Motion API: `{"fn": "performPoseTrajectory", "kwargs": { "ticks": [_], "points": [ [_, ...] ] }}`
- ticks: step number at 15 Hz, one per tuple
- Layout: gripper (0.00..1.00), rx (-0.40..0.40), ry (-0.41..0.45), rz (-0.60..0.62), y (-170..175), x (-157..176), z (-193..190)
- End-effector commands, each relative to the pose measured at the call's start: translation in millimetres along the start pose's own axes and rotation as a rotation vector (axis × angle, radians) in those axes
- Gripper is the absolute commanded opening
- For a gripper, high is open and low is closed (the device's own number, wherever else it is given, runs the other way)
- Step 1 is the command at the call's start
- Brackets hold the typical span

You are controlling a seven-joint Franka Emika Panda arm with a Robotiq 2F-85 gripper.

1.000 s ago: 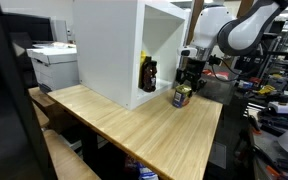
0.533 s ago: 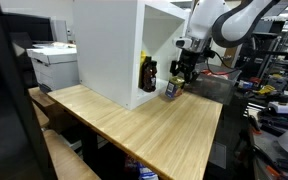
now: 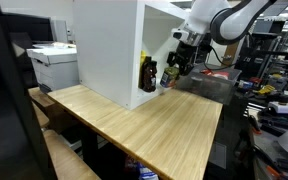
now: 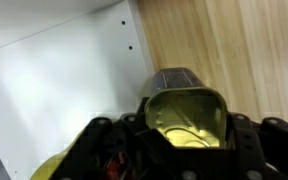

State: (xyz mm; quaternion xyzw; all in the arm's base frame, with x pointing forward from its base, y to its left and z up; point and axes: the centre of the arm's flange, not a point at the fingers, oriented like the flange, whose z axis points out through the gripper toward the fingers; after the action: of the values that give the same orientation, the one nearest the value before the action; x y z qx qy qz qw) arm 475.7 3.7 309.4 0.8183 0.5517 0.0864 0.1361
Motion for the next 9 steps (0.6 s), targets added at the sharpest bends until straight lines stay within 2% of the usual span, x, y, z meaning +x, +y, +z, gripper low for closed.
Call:
{"fn": "performPoseTrajectory", "kwargs": {
  "ticks": [1,5,9],
  "points": [
    [0.32,-0.078,0.0,0.027,6.7,-3.1,-5.1],
    [0.32,-0.13,0.016,0.027,8.0,-7.5,-5.8],
    [0.32,-0.147,0.009,-0.001,10.1,-4.7,1.5]
  ]
}}
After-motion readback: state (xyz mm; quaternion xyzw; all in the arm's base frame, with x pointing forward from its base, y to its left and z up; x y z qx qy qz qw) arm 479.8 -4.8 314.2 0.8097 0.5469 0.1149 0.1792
